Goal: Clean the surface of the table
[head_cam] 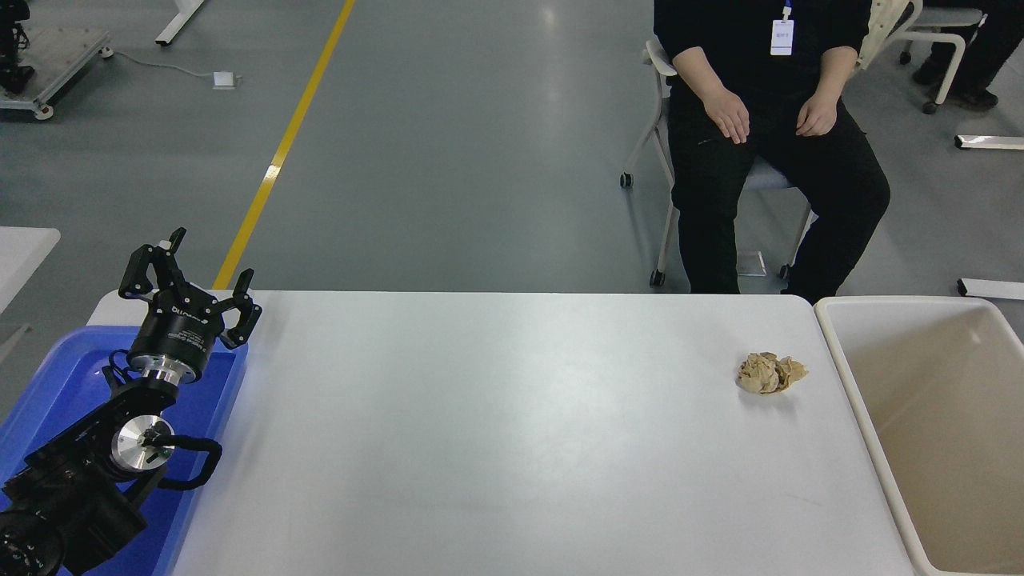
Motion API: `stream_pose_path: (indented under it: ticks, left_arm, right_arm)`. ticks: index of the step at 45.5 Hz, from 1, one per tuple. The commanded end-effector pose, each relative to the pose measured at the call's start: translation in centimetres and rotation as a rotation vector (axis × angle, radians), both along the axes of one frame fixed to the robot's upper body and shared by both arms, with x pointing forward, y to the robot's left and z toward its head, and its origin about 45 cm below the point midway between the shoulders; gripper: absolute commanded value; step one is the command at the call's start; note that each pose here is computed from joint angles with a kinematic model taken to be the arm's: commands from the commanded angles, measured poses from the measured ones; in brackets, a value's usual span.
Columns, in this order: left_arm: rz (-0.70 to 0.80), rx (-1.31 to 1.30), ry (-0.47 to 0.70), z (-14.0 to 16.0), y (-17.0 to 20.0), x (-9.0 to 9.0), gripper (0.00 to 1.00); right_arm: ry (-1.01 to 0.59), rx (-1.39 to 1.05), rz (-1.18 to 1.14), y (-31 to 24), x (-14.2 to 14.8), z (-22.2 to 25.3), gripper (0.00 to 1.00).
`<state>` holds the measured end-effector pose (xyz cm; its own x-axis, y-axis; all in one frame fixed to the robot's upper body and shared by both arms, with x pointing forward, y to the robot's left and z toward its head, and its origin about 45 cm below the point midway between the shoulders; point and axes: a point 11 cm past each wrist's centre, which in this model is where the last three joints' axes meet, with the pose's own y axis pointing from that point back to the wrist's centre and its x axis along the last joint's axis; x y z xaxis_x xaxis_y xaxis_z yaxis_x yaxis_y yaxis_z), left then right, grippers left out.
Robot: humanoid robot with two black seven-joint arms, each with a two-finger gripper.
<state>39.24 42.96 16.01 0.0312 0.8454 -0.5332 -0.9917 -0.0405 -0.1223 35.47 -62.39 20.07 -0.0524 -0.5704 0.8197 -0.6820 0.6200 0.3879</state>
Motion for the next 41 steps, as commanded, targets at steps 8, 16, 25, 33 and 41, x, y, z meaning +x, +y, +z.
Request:
stream_pose_path:
  ticks: [8,16,25,33,41]
  left_arm:
    - [0.000,0.000,0.000,0.0,0.0,0.0,1.00]
    - [0.000,0.000,0.000,0.0,0.0,0.0,1.00]
    - [0.000,0.000,0.000,0.0,0.0,0.0,1.00]
    - [0.000,0.000,0.000,0.0,0.0,0.0,1.00]
    - [0.000,0.000,0.000,0.0,0.0,0.0,1.00]
  right_arm:
    - [0.140,0.061,0.009,3.2,-3.6,-8.5,0.00]
    - [0.157,0.071,0.012,3.7,-4.2,-9.7,0.00]
    - [0.157,0.072,0.011,3.7,-4.2,-9.7,0.00]
    - [0.144,0.052,0.000,3.5,-4.3,-9.4,0.25]
    - [0.124,0.020,-0.013,3.3,-4.2,-9.1,0.51]
